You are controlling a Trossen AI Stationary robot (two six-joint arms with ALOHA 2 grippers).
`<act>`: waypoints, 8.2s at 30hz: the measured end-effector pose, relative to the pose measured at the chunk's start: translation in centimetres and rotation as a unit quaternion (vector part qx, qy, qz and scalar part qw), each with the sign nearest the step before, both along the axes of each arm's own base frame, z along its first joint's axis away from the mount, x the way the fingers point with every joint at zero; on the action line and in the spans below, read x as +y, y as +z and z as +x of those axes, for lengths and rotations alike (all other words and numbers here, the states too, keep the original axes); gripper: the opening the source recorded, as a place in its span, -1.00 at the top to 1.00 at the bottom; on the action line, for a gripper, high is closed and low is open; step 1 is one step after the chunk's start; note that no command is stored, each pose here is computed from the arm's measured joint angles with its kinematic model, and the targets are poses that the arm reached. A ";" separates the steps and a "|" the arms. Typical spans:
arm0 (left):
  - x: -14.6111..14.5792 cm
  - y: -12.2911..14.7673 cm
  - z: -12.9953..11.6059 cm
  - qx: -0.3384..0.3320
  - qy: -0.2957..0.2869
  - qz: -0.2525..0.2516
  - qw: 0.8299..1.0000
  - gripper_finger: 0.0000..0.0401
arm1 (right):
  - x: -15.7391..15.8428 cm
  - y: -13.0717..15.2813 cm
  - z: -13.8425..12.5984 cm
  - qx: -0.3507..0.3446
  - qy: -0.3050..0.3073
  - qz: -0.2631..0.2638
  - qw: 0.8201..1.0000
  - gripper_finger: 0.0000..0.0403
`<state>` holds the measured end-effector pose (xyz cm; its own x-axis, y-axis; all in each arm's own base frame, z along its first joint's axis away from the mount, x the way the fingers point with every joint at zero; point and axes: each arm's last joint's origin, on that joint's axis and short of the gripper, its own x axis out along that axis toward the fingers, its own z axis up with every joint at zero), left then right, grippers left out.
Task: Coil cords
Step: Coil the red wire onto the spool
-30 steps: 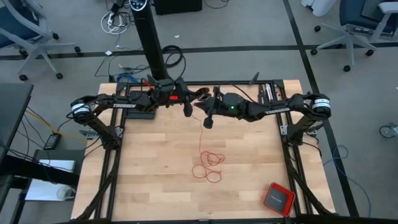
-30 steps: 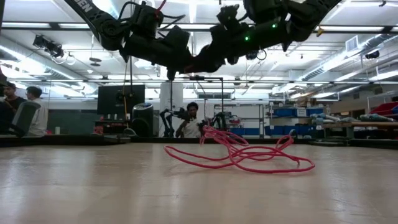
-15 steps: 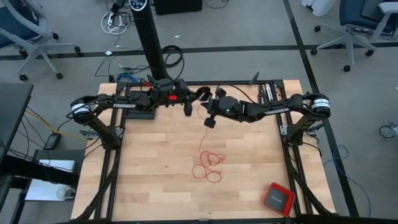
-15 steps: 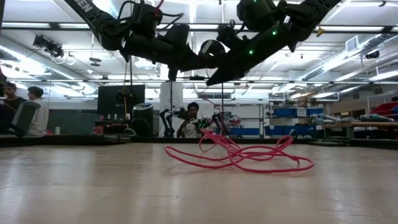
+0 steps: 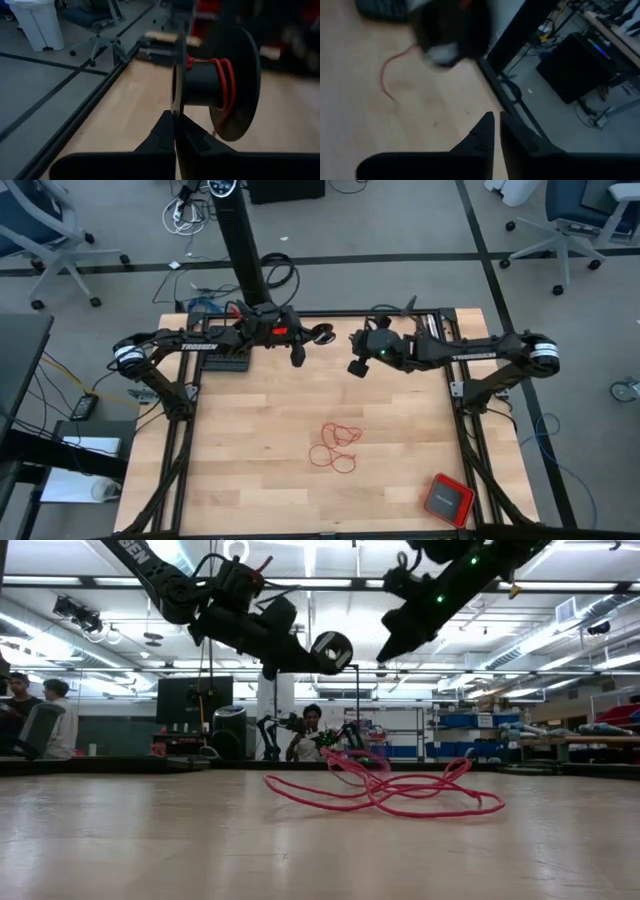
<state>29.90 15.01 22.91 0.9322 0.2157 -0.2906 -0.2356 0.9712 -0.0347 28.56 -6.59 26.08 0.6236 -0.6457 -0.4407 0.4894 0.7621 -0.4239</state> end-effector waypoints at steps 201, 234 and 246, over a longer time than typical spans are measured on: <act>-3.1 2.2 2.4 -0.003 0.038 0.022 0.999 0.99 | 1.6 -4.5 4.7 -0.091 0.109 0.106 0.984 0.74; -3.2 2.1 0.3 0.147 -0.046 0.010 0.988 0.99 | -5.2 -5.0 -0.7 -0.035 0.230 0.339 0.911 0.90; -3.0 2.7 0.2 0.157 0.010 -0.021 0.987 0.99 | -6.3 -4.0 -0.4 -0.076 0.213 0.272 0.935 0.84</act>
<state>30.14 12.04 25.59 0.7900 0.2151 -0.5741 -0.2608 0.9654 0.0029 28.15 -12.93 22.07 0.8555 -0.0305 -0.5169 0.1150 0.9845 0.1323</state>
